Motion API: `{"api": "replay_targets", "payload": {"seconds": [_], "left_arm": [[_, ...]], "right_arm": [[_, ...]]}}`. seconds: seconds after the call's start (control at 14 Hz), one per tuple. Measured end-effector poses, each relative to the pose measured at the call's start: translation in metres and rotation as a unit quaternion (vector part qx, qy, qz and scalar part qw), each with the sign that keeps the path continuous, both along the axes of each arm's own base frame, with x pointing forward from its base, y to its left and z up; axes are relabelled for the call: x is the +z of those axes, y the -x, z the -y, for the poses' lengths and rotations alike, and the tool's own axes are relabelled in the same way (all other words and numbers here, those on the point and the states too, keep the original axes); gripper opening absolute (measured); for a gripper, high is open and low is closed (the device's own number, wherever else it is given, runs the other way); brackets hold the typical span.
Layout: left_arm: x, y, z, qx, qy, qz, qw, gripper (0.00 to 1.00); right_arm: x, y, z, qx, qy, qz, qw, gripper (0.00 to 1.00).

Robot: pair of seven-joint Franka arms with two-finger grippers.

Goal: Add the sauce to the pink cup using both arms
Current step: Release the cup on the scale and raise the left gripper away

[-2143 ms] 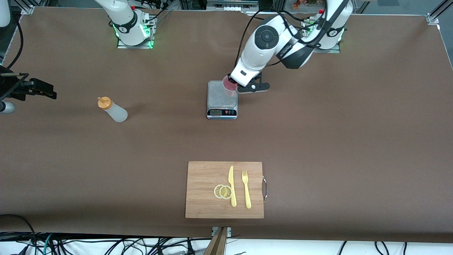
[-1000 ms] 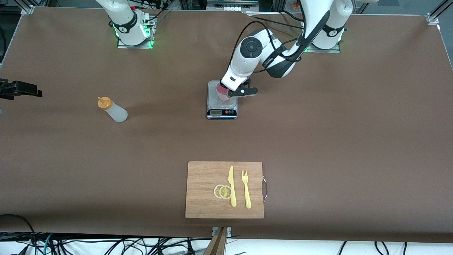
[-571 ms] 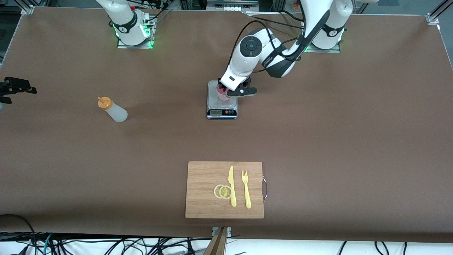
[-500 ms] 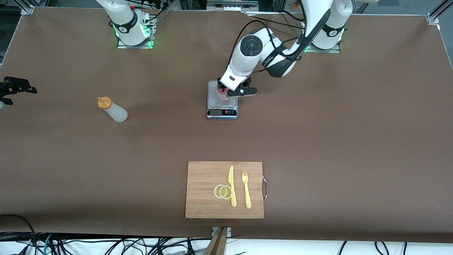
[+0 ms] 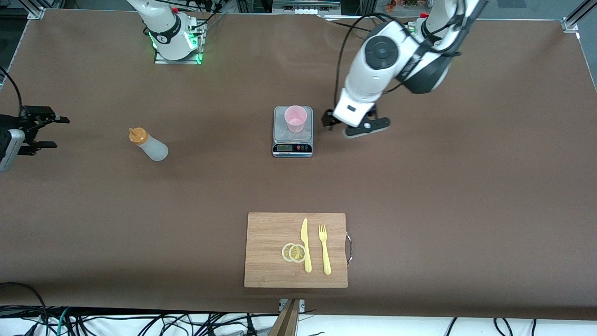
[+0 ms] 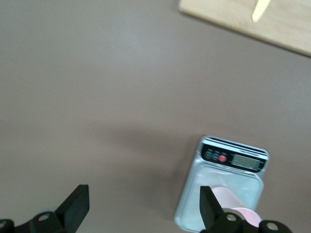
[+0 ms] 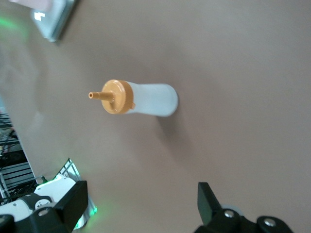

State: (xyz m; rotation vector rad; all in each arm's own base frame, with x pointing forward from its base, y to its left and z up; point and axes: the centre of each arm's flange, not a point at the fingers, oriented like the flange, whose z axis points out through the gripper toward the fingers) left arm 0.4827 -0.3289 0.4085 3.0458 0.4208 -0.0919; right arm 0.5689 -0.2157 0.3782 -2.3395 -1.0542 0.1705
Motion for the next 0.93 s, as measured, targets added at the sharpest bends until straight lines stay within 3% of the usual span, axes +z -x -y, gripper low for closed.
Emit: {"api": "replay_targets", "payload": {"seconds": [0.14, 0.5, 0.71, 0.93], "left_arm": [[0.035, -0.014, -0.052, -0.028, -0.015, 0.011, 0.999, 1.00], [0.085, -0.036, -0.177, -0.117, -0.034, 0.014, 0.992, 1.00], [0.089, -0.054, -0.268, -0.148, -0.027, 0.018, 0.988, 1.00], [0.093, -0.056, -0.306, -0.156, -0.024, 0.015, 0.987, 1.00]], "right_arm": [[-0.033, 0.009, 0.007, 0.026, -0.064, 0.027, 0.997, 1.00], [-0.088, 0.052, 0.028, 0.087, -0.165, 0.077, 0.979, 1.00], [-0.121, 0.089, 0.045, 0.119, -0.234, 0.135, 0.956, 1.00], [-0.155, 0.111, 0.046, 0.132, -0.295, 0.191, 0.927, 1.00]]}}
